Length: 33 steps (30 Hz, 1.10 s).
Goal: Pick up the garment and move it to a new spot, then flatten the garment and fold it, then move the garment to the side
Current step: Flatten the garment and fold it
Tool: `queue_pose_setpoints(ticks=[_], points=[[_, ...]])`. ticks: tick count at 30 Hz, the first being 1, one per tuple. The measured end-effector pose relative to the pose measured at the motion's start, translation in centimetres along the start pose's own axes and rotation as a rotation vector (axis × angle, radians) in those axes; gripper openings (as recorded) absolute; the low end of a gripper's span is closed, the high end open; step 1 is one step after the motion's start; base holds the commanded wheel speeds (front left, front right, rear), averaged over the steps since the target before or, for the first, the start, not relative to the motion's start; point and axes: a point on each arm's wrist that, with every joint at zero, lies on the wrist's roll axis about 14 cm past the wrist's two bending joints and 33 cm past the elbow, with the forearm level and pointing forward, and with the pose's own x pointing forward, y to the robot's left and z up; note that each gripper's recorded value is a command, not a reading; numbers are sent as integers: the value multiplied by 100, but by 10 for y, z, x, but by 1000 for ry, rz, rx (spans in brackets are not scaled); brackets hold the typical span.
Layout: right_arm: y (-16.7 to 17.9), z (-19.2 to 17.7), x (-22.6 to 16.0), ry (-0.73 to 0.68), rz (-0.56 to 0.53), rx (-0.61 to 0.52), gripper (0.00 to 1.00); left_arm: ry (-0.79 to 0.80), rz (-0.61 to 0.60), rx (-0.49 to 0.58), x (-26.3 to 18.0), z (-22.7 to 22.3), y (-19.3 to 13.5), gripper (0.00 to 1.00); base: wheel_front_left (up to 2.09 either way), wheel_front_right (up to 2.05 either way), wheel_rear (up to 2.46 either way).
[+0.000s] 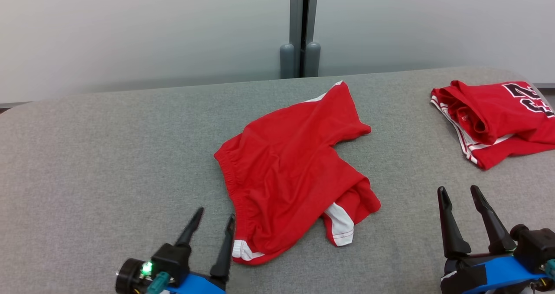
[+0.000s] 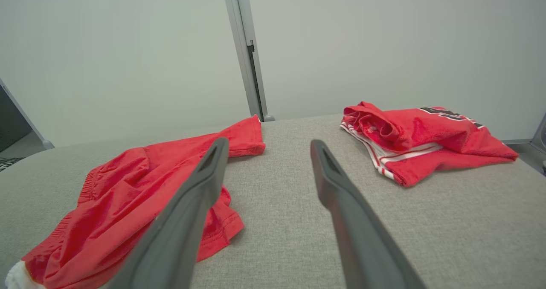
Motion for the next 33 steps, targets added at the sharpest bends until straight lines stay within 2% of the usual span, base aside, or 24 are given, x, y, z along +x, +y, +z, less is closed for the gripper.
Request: queue_pose_setpoints(ticks=[7,18,20,21,26,33], points=[[-1,-7,-2,21,-5,3,100,200,-110,-22,-6,-51,-30,100,0,0,0],[-5,-16,-4,45,-21,13,100,311,-173,-45,-8,-83,-43,100,0,0,0],[-6,-18,-4,49,-23,13,100,310,-174,-52,-6,-83,-44,28,0,0,0],[-6,-19,-4,50,-23,14,100,314,-173,-53,-5,-84,-43,0,0,0,0],[-5,-22,-3,56,-19,15,100,272,-137,-70,2,-77,-34,0,0,0,0],[4,-32,1,87,10,20,100,181,57,-87,-3,-58,22,0,0,0,0]])
